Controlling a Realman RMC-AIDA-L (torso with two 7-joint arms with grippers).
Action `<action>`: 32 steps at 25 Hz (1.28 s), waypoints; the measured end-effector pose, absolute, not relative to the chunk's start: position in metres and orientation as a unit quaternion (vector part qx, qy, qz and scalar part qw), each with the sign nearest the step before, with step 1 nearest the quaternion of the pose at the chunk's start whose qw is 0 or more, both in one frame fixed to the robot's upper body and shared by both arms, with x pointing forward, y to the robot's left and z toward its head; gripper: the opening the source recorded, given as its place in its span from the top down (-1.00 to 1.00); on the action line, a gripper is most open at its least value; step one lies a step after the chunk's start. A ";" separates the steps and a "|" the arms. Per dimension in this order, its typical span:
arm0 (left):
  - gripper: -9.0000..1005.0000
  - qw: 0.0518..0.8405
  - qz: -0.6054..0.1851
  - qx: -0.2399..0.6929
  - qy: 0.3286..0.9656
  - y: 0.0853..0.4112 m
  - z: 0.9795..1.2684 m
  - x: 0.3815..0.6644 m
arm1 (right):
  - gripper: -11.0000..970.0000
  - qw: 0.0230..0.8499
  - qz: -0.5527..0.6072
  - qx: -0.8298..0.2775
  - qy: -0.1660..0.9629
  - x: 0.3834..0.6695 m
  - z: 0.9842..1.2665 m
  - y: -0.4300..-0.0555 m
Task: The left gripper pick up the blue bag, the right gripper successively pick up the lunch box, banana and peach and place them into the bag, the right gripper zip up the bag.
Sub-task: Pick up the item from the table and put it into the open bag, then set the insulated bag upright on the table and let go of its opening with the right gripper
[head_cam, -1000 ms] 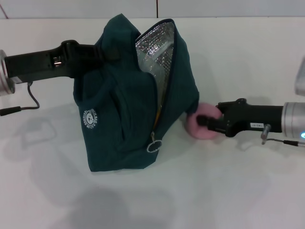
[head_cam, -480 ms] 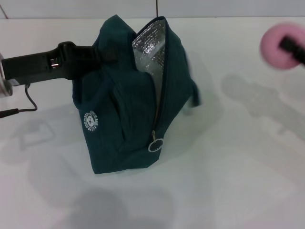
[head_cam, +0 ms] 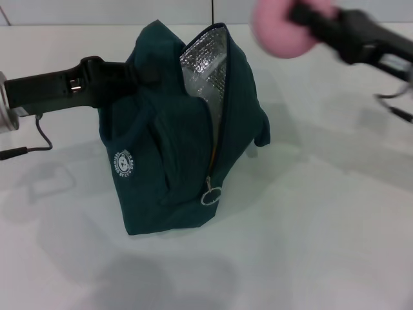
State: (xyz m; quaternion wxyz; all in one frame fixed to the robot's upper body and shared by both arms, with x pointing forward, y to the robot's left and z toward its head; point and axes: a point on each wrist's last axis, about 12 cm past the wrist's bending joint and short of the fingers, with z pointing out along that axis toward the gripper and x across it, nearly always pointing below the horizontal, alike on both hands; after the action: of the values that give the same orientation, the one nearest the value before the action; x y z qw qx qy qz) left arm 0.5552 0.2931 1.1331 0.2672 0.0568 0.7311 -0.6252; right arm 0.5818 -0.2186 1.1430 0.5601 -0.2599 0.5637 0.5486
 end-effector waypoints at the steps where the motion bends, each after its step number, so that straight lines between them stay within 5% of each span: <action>1: 0.91 0.267 -0.625 0.056 0.731 0.293 1.133 0.555 | 0.62 0.546 0.552 -0.272 0.568 0.585 1.143 -0.207; 7: 0.91 0.273 -0.624 0.049 0.731 0.295 1.132 0.555 | 0.72 0.462 0.542 -0.328 0.620 0.596 1.135 -0.162; 12: 0.91 0.279 -0.624 0.044 0.729 0.299 1.133 0.554 | 0.56 0.441 0.533 -0.330 0.642 0.599 1.132 -0.155; 23: 0.91 0.279 -0.624 0.044 0.729 0.300 1.132 0.554 | 0.08 0.457 0.527 -0.331 0.636 0.602 1.138 -0.156; 28: 0.91 0.279 -0.623 0.043 0.729 0.300 1.132 0.554 | -0.34 0.469 0.526 -0.330 0.628 0.606 1.145 -0.154; 32: 0.91 0.280 -0.622 0.038 0.731 0.304 1.130 0.551 | -0.40 0.497 0.532 -0.254 0.637 0.604 1.141 -0.183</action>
State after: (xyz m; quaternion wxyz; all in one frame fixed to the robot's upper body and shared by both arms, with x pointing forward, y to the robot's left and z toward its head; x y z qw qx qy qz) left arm 0.5510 0.3037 1.1302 0.2802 0.0383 0.7305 -0.6216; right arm 0.6038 -0.1828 1.1415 0.4966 -0.2537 0.6370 0.5322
